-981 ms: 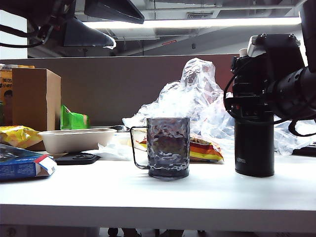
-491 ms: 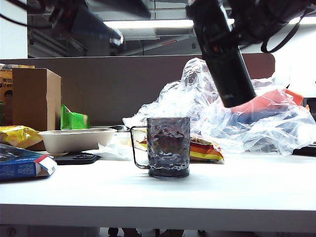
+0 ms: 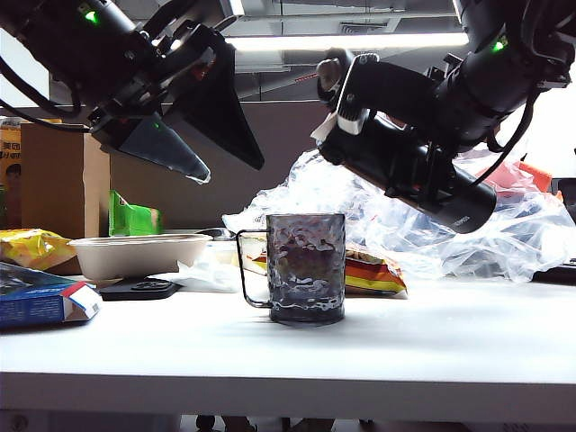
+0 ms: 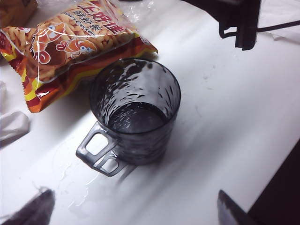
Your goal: Pick up the black thermos, pour some water into the cup, then place the black thermos back on the table.
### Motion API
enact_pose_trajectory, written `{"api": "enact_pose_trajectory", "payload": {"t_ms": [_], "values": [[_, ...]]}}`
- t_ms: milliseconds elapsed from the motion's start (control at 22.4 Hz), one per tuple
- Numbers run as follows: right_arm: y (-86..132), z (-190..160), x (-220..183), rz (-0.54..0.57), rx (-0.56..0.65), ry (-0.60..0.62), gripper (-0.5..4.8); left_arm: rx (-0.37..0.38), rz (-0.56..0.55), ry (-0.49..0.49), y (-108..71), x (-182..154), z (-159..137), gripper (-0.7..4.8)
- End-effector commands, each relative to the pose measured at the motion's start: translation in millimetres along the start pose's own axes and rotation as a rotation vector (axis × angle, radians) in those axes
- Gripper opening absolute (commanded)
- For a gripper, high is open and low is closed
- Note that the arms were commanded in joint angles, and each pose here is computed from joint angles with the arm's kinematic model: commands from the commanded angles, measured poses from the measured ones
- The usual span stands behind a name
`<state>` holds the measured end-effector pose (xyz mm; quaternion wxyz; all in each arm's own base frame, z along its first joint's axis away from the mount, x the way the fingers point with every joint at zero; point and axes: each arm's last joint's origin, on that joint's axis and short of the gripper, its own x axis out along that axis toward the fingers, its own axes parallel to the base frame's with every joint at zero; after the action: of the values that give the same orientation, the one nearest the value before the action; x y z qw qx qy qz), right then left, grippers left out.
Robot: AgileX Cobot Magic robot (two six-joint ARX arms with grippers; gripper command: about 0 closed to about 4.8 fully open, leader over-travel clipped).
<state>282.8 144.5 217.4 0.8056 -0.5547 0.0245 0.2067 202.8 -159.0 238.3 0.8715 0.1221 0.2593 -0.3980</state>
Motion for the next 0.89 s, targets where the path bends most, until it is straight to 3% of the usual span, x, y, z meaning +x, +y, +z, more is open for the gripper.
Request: {"api": "enact_pose_trajectory", "payload": {"t_ms": [45, 178, 402, 580, 803, 892], "values": [[-14.0, 7.8, -1.8, -0.094, -0.092, -0.075, 1.69, 0.016, 0.027, -0.044, 0.7, -1.3, 5.8, 4.79], [-20.4, 4.4, -1.3, -0.117, -0.182, -0.141, 1.69, 0.017, 0.029, -0.047, 0.7, -1.4, 6.1, 4.79], [-27.0, -7.1, 0.7, -0.165, -0.242, -0.074, 1.66, 0.016, 0.065, -0.042, 1.7, -1.4, 5.9, 4.79], [-28.3, -5.8, 0.4, -0.157, -0.297, -0.166, 1.67, 0.015, 0.071, -0.041, 1.9, -1.4, 5.9, 4.79], [-28.1, -6.0, 0.4, -0.155, -0.295, -0.160, 1.67, 0.015, 0.071, -0.042, 1.9, -1.4, 5.9, 4.79], [-27.4, -6.3, 0.5, -0.138, -0.162, -0.168, 1.67, 0.015, 0.071, -0.042, 1.9, -1.4, 5.9, 4.79]]}}
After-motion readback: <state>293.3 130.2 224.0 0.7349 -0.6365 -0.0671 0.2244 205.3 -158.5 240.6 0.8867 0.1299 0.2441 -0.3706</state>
